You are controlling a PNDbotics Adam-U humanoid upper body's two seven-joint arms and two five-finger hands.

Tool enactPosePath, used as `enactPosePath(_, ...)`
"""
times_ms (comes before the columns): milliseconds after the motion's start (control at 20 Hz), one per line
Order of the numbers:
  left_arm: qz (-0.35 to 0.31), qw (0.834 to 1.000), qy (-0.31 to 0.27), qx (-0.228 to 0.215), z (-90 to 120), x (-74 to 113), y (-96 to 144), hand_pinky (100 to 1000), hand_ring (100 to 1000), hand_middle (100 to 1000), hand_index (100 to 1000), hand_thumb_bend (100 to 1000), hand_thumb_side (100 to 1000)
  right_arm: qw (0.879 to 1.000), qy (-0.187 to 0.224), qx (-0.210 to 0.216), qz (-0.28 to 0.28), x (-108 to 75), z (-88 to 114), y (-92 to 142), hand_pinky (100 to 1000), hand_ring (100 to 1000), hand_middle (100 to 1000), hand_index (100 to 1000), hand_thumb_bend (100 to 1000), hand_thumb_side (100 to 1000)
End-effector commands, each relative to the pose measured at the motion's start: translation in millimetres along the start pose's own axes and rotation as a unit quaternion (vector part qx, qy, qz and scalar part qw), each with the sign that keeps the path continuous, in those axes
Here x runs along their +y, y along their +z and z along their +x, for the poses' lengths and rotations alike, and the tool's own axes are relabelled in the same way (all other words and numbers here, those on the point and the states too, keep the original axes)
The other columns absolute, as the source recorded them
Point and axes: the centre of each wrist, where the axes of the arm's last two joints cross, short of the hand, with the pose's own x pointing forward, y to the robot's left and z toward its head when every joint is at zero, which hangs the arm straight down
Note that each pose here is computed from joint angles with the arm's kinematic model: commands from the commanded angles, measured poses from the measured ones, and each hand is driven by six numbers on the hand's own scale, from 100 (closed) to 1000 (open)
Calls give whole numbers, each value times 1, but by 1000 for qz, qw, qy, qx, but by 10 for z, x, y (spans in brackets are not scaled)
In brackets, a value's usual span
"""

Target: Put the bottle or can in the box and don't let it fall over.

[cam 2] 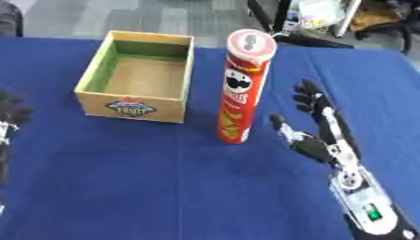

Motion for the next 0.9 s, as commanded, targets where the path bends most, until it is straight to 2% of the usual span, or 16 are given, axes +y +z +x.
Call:
enactPosePath(50,-1,1000,-4,-13,64,34,-38,878,805,827,950,459,747,1000,4,-13,4,-67,54,-85,860,876,875,1000,464,393)
enactPosePath(900,-3,1000,-1,-15,71,19,-46,878,804,827,950,459,749,999,-30,-22,30,55,69,-339,863,877,879,1000,477,401)
